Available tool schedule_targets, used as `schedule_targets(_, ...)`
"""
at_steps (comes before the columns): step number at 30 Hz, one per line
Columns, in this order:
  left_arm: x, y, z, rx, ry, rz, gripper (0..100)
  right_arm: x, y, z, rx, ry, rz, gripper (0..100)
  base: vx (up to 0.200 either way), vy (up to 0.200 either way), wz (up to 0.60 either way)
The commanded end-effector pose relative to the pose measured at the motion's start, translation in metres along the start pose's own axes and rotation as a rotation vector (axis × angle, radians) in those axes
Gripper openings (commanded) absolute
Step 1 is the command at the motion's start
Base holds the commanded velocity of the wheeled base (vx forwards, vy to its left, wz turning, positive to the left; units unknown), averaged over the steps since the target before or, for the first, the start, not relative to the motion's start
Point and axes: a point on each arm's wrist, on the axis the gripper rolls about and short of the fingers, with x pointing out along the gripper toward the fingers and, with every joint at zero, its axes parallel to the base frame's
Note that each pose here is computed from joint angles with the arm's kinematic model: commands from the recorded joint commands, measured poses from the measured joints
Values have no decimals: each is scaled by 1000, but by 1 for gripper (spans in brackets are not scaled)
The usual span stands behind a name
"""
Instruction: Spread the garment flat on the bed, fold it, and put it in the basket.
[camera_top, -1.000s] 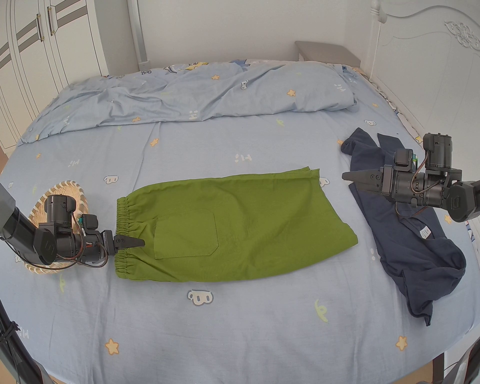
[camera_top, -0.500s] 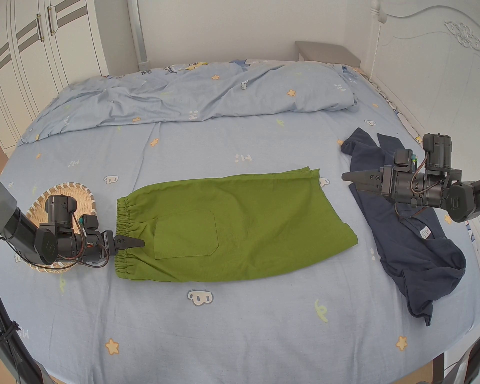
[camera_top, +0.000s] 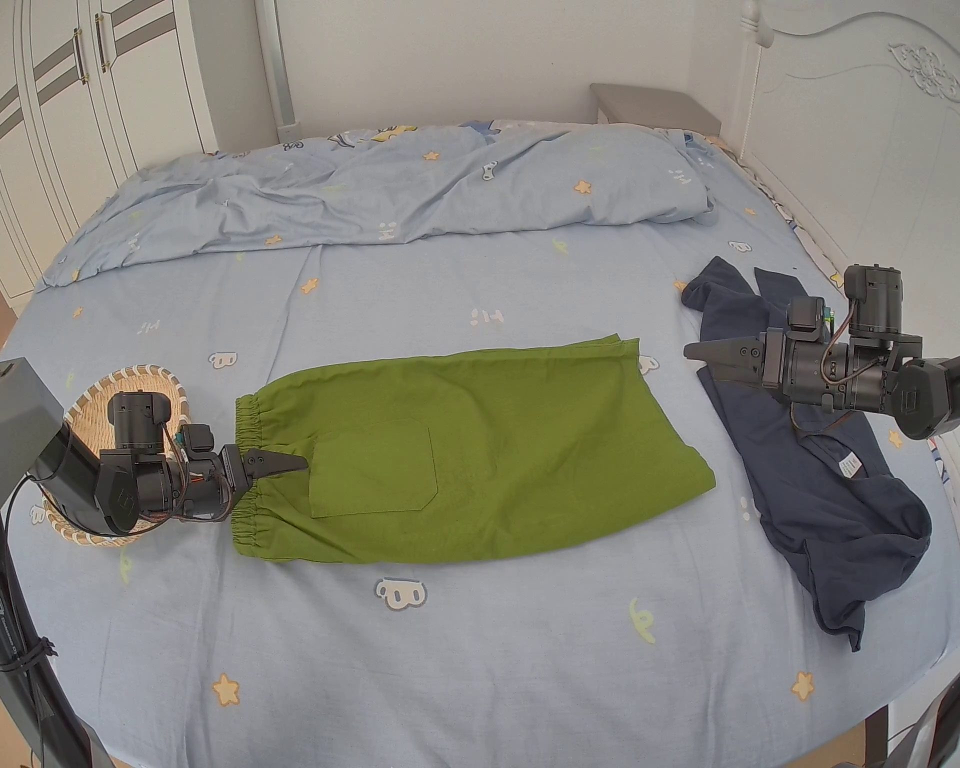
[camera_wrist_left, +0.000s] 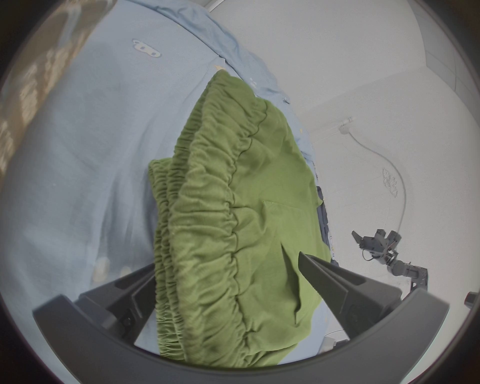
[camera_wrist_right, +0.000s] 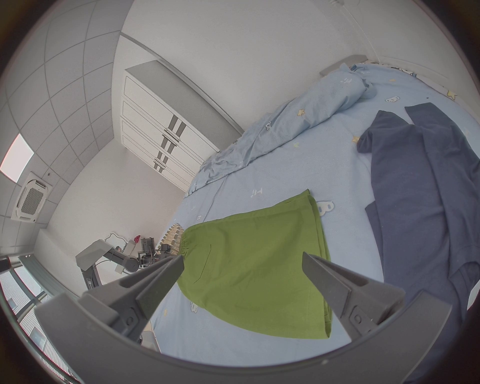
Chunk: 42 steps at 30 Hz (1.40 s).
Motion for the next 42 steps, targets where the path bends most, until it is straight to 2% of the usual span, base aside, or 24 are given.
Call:
schedule_targets(1,1,6,-2,-31,12,-25,100,6,-11,4,25,21,-25,100,0,0,0)
schedule_targets(2,1,5,-2,-30,15,-37,100,10,-17,5,48,52,-39,100,0,0,0)
schedule_targets(3,1,5,-2,-33,17,-38,0,11,-19,7,53,74,-50,100,0,0,0)
schedule_targets(4,1,5,-2,-33,17,-38,0,11,-19,7,53,74,-50,100,0,0,0)
schedule_targets(8,-6,1,2,-26,1,-39,0,21,-48,2,32,191,-119,100,0,0,0)
schedule_targets(10,-9,-1,2,-24,0,-44,0,26,-58,1,41,204,-145,100,0,0,0)
schedule_targets(17,-21,-10,7,-26,-17,-83,0,42,-79,-10,72,238,-152,100,0,0,0)
schedule_targets(27,-25,-11,8,-25,-17,-98,0,74,-95,-37,110,323,-133,100,0,0,0)
schedule_targets(32,-25,-11,8,-23,-17,-99,0,83,-94,-42,108,339,-119,100,0,0,0)
schedule_targets(38,-24,-11,7,-23,-14,-101,0,92,-84,-44,109,352,-49,100,0,0,0)
schedule_targets(42,-24,-11,7,-23,-14,-101,0,96,-84,-45,124,359,-32,100,0,0,0)
